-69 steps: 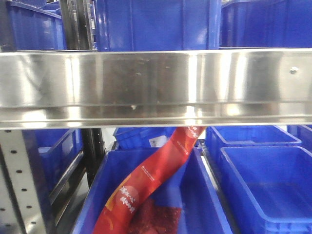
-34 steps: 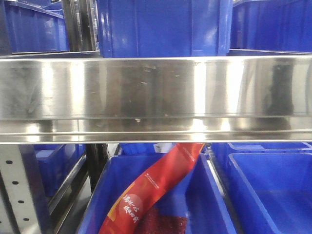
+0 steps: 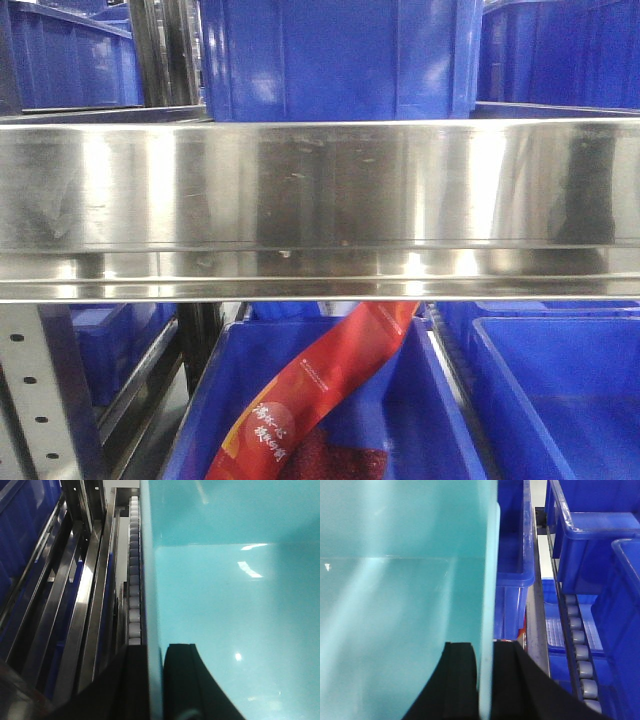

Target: Move two blue bins to right shelf middle

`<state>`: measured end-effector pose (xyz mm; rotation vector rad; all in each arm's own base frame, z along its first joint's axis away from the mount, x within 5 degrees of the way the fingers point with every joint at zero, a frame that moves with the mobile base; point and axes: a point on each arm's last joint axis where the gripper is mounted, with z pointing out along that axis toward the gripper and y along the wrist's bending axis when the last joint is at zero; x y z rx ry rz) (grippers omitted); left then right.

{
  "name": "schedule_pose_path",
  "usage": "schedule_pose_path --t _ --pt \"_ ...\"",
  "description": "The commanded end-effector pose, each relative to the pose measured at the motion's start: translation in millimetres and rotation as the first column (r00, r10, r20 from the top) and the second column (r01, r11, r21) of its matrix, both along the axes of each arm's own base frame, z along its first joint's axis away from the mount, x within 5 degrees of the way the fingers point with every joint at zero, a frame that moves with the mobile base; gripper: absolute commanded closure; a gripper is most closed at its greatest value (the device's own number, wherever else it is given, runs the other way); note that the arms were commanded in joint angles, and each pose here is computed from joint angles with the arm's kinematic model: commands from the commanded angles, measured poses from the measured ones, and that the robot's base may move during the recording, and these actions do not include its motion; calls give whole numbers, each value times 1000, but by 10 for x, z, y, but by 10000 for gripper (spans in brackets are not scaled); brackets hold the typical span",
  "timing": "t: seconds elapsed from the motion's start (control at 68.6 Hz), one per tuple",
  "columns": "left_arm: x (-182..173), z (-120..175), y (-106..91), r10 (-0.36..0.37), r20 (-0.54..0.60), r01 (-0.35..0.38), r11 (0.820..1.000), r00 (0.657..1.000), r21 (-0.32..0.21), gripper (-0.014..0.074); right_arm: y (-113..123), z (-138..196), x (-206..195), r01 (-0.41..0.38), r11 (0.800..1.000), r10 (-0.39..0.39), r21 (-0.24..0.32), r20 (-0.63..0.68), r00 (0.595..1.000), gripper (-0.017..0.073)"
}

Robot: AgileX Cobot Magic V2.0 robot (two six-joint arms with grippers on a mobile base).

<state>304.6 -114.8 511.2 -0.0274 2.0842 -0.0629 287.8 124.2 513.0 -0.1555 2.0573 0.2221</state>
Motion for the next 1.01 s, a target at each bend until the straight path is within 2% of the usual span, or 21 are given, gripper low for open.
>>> schedule_pose_path --t 0.0,0.175,0.466,0.699,0.991 --pt "-76 170 17 -22 100 25 999 995 -28 704 -14 186 -73 -22 999 17 46 110 994 721" --pt "-73 177 14 -24 108 28 999 994 -29 704 -13 189 -72 -23 999 18 47 114 993 721" --pt "-26 76 0 -10 44 10 1000 999 -11 704 39 -78 62 2 1000 -3 -20 -57 998 721" --pt "228 -291 -111 27 -125 -21 998 992 53 704 161 -510 327 12 994 -40 -109 -256 966 721" --pt "644 -811 -319 39 -246 -10 993 969 117 704 318 -914 641 39 991 -81 -124 -355 931 721"
